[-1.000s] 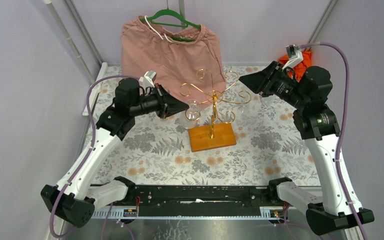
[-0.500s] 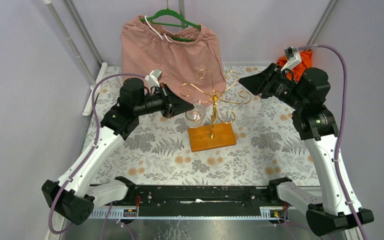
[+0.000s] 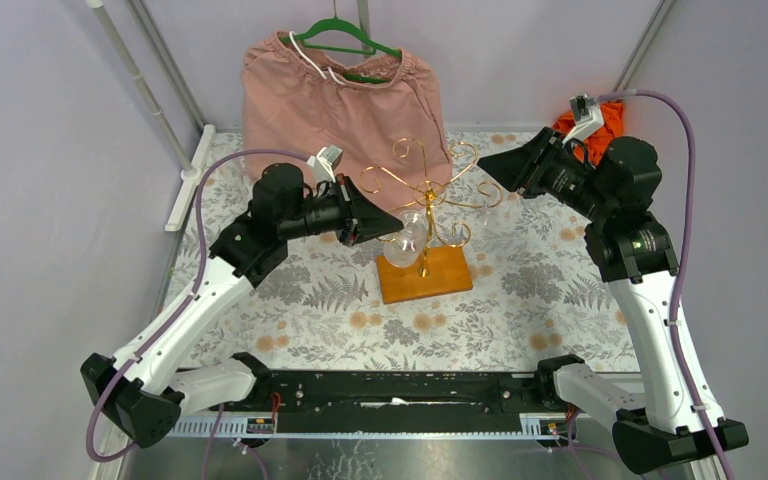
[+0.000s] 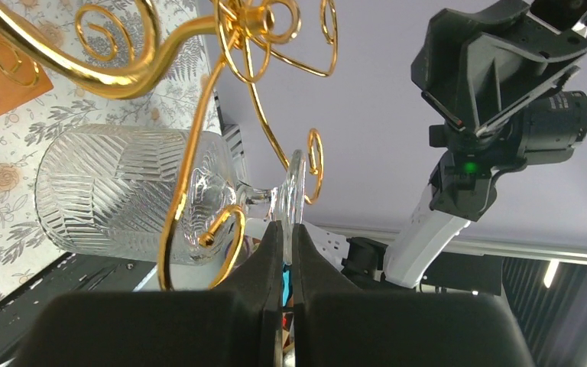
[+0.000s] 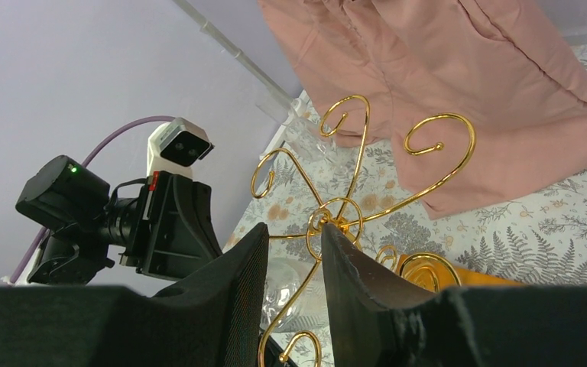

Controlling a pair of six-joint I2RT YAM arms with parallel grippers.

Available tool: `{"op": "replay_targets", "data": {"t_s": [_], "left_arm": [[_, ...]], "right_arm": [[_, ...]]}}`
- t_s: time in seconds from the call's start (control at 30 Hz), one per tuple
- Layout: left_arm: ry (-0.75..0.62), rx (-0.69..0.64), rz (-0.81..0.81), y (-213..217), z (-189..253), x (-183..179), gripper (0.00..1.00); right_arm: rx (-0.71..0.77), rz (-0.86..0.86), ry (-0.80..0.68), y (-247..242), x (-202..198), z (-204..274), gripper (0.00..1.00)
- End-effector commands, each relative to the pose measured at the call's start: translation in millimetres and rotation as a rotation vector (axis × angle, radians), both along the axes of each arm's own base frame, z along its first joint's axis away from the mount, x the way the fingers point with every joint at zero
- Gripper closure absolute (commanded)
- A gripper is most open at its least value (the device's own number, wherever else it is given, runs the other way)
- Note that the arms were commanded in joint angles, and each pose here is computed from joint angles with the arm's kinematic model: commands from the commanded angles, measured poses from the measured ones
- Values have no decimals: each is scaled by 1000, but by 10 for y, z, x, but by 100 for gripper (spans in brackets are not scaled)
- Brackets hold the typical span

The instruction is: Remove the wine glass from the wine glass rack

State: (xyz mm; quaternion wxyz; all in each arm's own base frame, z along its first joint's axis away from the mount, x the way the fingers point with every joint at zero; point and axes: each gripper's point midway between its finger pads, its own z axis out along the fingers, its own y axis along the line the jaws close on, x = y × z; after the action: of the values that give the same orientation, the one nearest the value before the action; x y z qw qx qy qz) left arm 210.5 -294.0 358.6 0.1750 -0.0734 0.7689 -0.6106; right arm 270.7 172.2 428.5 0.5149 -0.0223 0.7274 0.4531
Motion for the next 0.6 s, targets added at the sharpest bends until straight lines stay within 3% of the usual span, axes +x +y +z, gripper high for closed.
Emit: {"op": "replay_targets", "data": {"t_s": [0.0, 0.57], "left_arm": [[-112, -96, 6, 4, 374, -101, 100], [-92, -87, 25, 234, 290, -449, 100]], "right_arm": [[11, 23, -52, 19, -80, 120, 61], [40, 52, -37, 63, -108, 116, 61]]}}
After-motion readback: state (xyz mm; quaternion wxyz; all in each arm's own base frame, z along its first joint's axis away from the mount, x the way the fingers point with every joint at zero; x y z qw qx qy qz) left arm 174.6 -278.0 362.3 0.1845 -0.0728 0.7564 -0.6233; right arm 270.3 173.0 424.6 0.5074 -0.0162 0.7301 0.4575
